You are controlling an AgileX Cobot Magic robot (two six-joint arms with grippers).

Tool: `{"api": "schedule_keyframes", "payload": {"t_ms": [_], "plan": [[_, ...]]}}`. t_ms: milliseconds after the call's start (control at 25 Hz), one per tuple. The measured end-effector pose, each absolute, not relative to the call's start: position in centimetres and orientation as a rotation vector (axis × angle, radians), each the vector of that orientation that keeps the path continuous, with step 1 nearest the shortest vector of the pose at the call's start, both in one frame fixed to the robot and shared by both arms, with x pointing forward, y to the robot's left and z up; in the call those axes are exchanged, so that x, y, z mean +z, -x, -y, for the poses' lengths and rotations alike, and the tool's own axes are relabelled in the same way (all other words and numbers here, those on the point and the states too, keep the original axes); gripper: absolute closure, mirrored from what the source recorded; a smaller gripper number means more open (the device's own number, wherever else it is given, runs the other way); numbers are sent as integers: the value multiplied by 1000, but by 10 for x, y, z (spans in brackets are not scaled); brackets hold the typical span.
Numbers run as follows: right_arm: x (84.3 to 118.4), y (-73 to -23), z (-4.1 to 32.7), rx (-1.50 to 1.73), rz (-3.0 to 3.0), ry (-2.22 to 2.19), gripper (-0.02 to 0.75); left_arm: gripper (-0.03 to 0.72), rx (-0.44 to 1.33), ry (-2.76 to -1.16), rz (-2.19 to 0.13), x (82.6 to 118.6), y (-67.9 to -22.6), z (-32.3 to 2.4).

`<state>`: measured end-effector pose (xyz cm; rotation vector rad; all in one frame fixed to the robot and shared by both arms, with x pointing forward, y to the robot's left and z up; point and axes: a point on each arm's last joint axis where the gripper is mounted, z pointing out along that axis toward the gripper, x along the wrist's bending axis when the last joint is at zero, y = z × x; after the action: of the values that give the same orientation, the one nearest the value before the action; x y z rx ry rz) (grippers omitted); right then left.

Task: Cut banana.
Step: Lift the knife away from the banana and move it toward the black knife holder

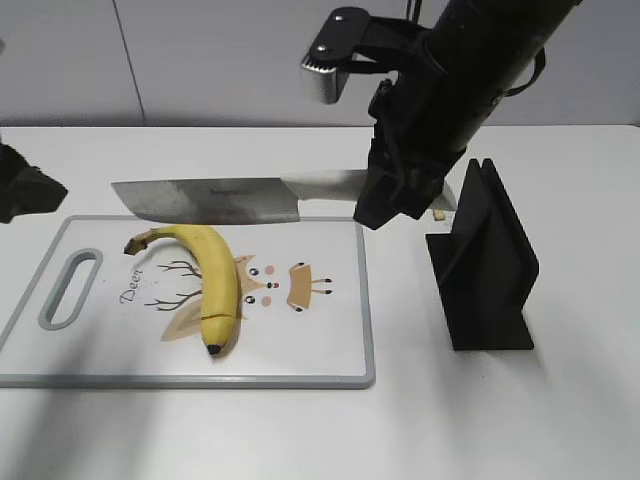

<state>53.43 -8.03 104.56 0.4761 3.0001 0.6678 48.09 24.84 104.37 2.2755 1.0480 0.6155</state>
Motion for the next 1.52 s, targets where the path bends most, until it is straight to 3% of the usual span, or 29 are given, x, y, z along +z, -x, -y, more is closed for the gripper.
{"api": "schedule_keyframes", "payload": {"t_ms": [200,600,880,1520], "plan": [[1056,-526,87,632,-3009,-697,567,100,544,-2224,-1340,1047,-469,-275],[1079,-488,110,696,-2851,-1280,567,100,503,-2291,-1701,1043,-417,-298],[1099,-459,133,887,-2608,-1499,567,100,519,-2179,-1685,1035,-361,-295],[1101,-426,188,856,-2076,-1820,567,100,797,-1893,-1476,1046,-262,-294]]}}
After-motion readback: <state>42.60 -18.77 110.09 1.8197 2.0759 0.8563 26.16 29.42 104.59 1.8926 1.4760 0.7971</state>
